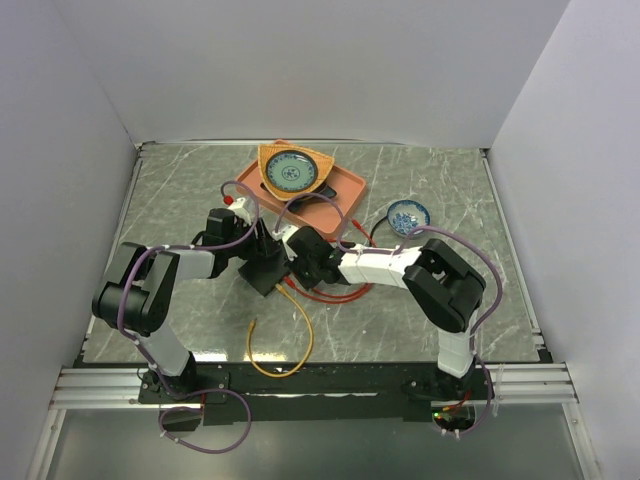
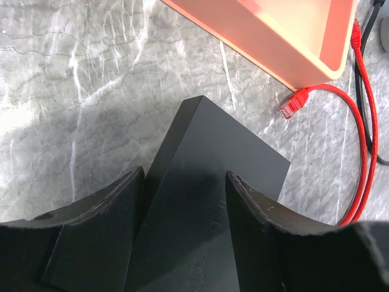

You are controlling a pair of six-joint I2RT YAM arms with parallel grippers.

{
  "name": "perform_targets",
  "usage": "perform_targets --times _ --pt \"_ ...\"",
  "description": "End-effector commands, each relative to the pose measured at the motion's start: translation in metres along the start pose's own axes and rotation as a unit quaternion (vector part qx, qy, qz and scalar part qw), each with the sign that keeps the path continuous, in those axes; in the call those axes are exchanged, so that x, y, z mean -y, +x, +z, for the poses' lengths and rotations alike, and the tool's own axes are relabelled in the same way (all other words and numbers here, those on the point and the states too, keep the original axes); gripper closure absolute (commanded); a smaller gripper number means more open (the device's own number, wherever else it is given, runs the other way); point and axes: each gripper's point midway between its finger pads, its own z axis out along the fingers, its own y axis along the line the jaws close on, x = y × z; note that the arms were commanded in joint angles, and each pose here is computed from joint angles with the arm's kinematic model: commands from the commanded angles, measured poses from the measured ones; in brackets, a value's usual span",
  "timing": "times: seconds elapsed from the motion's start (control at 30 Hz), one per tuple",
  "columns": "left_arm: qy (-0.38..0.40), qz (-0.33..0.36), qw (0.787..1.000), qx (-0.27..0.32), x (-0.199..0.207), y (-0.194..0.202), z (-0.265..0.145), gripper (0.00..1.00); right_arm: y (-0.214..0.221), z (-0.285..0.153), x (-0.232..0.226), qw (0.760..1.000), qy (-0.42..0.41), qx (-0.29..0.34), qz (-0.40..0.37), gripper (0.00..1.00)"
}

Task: Insert the plug into the switch port

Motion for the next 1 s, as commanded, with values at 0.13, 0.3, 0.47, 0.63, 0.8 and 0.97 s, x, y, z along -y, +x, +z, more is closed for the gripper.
perform_targets --times 0.13,0.3,0.47,0.63,0.8,0.97 --pt "0.055 -0.032 0.994 -0.092 0.022 0.052 -0.005 0.42 -0.106 -0.005 -0.012 0.987 -0.012 0.162 -0.003 1.0" --pt "0.057 -0.032 0.994 -0.093 0.023 0.052 -0.005 0.42 -0.118 -0.012 -0.013 0.983 -0.016 0.18 -0.009 1.0" --pt "0.059 -0.031 0.993 -0.093 0.023 0.053 -0.005 0.43 -0.134 -0.02 -0.017 0.979 -0.03 0.2 -0.018 1.0" --pt "0.058 -0.033 0.993 -0.096 0.022 0.054 -0.005 0.44 -0.145 -0.026 -0.02 0.976 -0.041 0.212 -0.023 1.0" --pt "0.062 -0.032 0.993 -0.099 0.024 0.055 -0.005 0.45 -0.158 -0.028 -0.019 0.974 -0.044 0.222 -0.019 1.0" --pt "0.065 -0.032 0.992 -0.102 0.024 0.056 -0.005 0.45 -0.164 -0.024 -0.021 0.973 -0.048 0.224 -0.019 1.0"
